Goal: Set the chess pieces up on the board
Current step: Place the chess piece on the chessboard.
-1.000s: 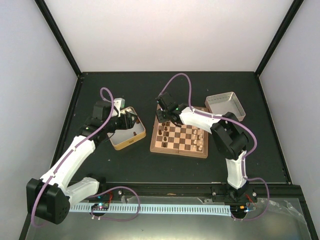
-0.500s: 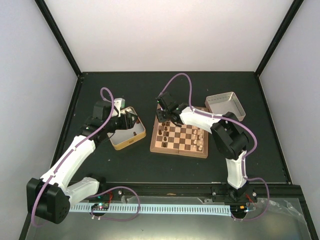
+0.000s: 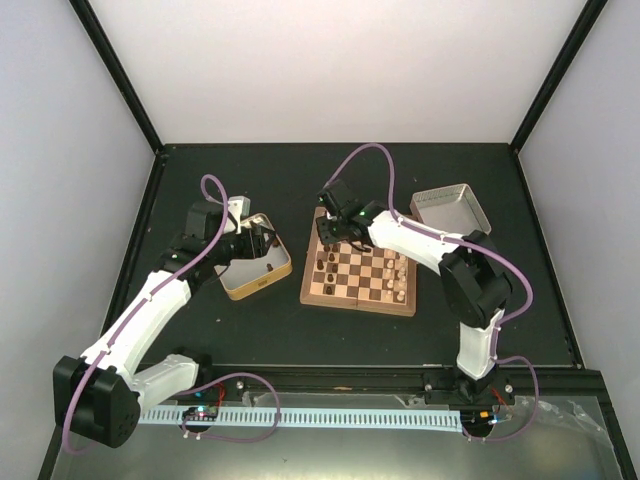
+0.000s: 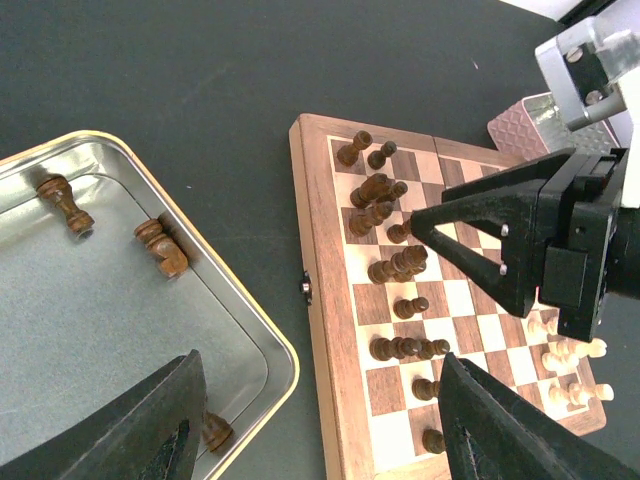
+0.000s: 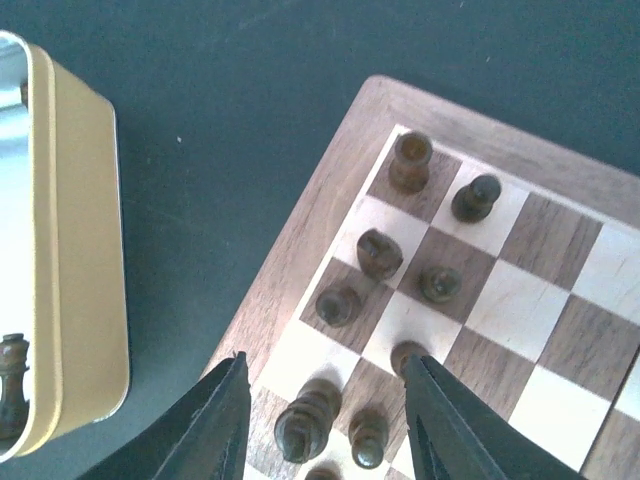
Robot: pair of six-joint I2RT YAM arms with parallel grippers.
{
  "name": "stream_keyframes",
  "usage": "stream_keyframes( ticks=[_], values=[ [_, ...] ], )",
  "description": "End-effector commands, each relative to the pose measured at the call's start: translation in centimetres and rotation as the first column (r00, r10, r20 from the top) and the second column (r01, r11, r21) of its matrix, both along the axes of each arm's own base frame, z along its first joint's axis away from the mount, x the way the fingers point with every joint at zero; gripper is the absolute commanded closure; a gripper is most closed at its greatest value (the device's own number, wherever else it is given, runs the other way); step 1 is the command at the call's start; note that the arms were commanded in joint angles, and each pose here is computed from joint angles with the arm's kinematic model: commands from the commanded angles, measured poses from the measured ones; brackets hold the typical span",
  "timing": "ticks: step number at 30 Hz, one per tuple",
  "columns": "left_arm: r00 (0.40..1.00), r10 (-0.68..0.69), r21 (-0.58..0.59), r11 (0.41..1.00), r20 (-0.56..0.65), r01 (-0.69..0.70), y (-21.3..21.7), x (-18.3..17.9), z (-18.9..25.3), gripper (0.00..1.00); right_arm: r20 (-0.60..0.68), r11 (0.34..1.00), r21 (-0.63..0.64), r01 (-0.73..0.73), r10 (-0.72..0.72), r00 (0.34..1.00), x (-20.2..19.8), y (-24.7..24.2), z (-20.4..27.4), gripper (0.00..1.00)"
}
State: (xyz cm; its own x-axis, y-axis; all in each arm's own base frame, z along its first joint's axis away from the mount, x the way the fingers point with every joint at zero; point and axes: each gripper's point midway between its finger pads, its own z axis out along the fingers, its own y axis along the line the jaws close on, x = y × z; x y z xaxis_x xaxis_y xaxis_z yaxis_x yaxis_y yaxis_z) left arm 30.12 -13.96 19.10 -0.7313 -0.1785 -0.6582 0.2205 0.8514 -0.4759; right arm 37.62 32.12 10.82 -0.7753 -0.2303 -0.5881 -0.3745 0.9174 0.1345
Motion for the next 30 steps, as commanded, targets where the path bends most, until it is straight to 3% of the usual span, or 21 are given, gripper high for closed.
stream_keyframes(
  ticks=[1, 8, 17, 30],
  values=[
    [0.999, -0.001, -0.024, 1.000, 0.038, 0.002, -0.1, 0.6, 2.0, 0.35, -0.070, 1.000, 0.016, -0.022, 0.023, 0.997, -1.4, -0.2, -0.3, 0.57],
    [0.999, -0.003, -0.026, 1.000, 0.036, 0.004, -0.2, 0.6, 1.9, 0.35, -0.099, 0.998, 0.015, -0.054, 0.056, 0.994, -1.4, 0.6, -1.4, 0.68],
    [0.999, -0.003, -0.023, 1.000, 0.034, 0.003, -0.2, 0.6, 1.9, 0.35, -0.118, 0.998, -0.014, -0.058, 0.055, 0.992, -1.1, 0.7, -2.7, 0.69],
    [0.999, -0.002, -0.021, 1.000, 0.034, 0.003, -0.1, 0.5, 1.9, 0.35, -0.116, 0.997, 0.017, -0.075, 0.076, 0.990, -0.9, 1.6, -2.6, 0.79]
  ],
)
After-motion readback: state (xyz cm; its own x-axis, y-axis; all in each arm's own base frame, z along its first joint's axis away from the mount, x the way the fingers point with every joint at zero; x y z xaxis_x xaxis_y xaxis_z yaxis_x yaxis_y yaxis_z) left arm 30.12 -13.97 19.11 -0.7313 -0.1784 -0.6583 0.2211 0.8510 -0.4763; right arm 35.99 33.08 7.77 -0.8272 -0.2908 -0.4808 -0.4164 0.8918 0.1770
